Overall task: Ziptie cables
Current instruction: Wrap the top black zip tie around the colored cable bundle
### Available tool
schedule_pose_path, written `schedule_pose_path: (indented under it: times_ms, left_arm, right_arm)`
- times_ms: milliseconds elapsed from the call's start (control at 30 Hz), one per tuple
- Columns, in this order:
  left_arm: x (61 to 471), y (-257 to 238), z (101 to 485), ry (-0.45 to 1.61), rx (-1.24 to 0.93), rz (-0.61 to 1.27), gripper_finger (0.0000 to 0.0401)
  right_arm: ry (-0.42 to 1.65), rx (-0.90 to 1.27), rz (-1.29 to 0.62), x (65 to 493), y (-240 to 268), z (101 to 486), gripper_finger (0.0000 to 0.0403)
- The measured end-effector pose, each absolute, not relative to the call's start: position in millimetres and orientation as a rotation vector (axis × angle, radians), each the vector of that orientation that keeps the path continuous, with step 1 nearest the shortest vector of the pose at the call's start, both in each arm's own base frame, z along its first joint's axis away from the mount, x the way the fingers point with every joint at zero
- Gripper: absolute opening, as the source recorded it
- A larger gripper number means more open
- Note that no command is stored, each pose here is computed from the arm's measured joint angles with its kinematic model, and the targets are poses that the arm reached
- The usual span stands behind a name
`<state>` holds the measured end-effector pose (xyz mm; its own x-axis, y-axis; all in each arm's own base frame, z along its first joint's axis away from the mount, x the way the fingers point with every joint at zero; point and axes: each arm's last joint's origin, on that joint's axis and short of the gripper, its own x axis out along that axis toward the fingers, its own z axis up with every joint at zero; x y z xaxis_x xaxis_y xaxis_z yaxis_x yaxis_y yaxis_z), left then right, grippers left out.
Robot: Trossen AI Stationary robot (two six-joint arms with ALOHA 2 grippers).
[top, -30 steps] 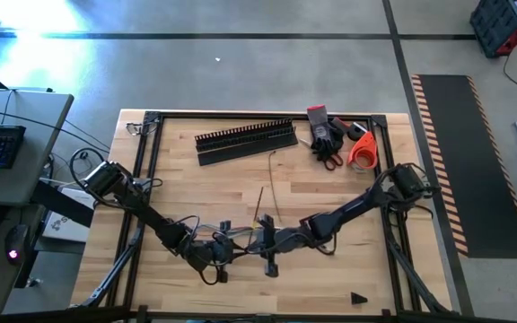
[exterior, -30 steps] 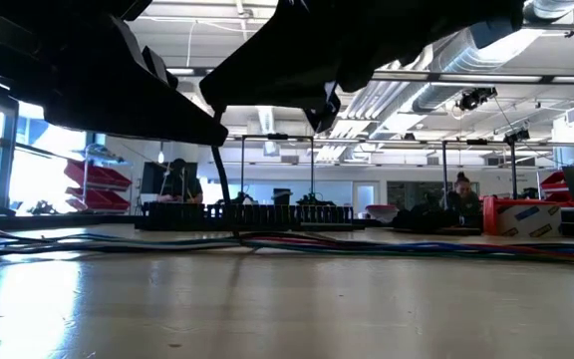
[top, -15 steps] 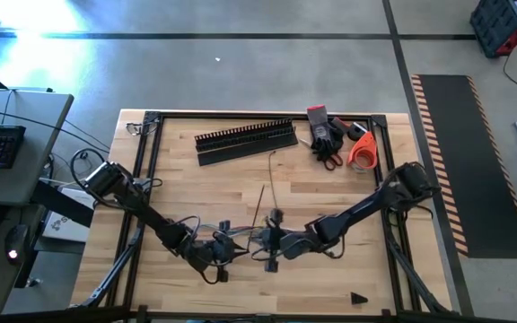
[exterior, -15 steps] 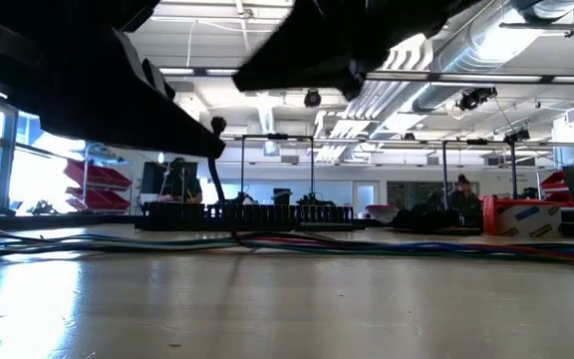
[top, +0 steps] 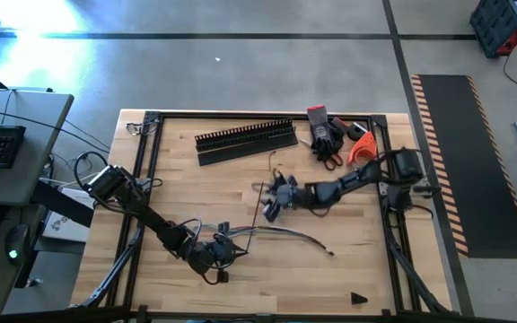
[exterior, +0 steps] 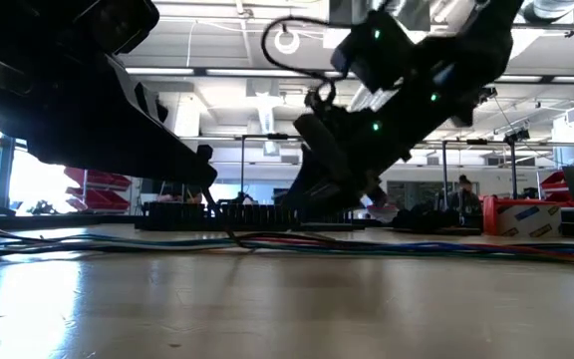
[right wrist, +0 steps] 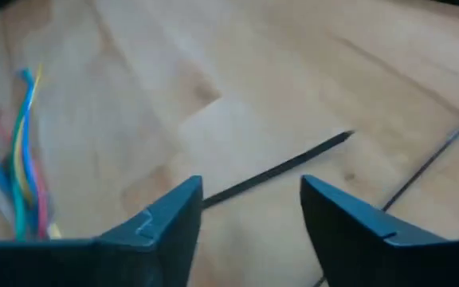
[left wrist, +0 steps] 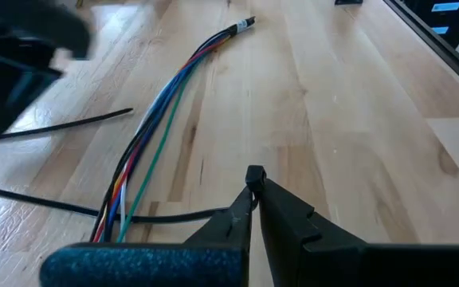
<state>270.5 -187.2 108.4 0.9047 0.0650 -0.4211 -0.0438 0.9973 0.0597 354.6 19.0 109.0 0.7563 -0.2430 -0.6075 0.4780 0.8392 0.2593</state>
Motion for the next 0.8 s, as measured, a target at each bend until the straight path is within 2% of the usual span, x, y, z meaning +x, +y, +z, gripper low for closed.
schedule_pose_path:
  times_ms: [133,300,567,800]
  left_arm:
    - [270,-187,108,0.437,0.049,0.057,0.0]
    - [270,-187,108,0.437,0.049,0.056,0.0]
    - [271,-187,108,0.437,0.049,0.056,0.0]
    - [271,-186,108,0.437,0.048,0.058,0.0]
  right_arm:
    - [0.585,0.482,-0.426,353,-9,103,0.0228]
    - [0.605,0.526,-0.356,360,-25,93,0.0226]
    - [0.623,0.477,-0.322,368,-22,83,0.0189]
    - [0.623,0.398,-0.284,369,-20,83,0.0139]
